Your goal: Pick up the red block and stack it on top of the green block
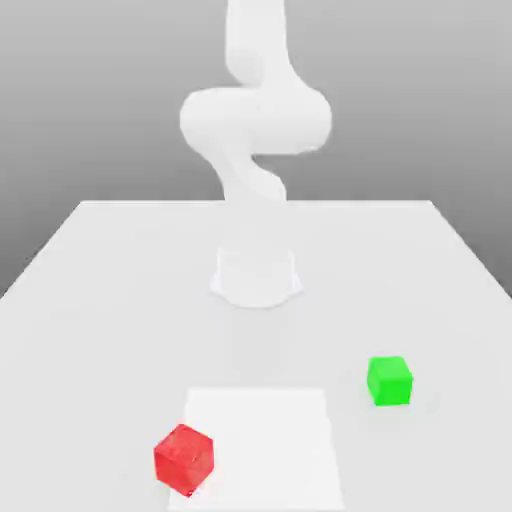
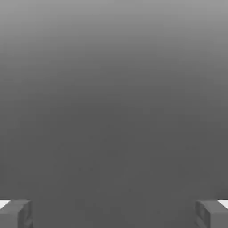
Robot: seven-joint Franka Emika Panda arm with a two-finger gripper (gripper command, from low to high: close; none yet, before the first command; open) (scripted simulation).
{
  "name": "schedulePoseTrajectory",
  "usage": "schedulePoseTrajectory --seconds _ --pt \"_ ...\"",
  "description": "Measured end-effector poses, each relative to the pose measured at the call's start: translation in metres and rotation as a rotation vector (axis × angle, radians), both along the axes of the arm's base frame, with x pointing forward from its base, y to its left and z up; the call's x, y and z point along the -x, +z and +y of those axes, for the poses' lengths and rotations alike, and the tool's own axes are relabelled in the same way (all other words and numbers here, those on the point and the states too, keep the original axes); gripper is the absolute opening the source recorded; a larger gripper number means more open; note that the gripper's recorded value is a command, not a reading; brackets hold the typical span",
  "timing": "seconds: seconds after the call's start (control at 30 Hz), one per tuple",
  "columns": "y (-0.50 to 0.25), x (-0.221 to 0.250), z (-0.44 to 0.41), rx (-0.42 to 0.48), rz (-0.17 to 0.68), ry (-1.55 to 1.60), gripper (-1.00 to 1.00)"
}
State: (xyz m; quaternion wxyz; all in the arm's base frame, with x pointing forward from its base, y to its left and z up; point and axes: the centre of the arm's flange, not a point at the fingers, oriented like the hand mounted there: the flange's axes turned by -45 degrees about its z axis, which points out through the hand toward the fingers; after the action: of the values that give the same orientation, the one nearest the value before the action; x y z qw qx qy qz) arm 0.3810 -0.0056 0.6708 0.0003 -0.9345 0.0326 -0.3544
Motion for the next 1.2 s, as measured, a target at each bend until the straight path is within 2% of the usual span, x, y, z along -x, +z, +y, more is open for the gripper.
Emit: schedulePoseTrajectory --seconds 0.2,0.4,0.57,0.77,0.93,0.97,1.2 --pt "-0.109 -0.065 -0.02 -0.043 0.182 -0.122 0.0" --pt "-0.226 -0.097 -0.044 -0.091 0.356 -0.243 0.0" --pt "-0.326 -0.1 -0.064 -0.137 0.499 -0.345 0.0" --pt "-0.441 -0.077 -0.079 -0.198 0.671 -0.465 0.0" --pt "-0.509 -0.072 -0.08 -0.208 0.701 -0.485 0.0" --pt "-0.52 -0.071 -0.08 -0.208 0.701 -0.486 -1.0" --pt "-0.522 -0.071 -0.08 -0.208 0.701 -0.486 -1.0"
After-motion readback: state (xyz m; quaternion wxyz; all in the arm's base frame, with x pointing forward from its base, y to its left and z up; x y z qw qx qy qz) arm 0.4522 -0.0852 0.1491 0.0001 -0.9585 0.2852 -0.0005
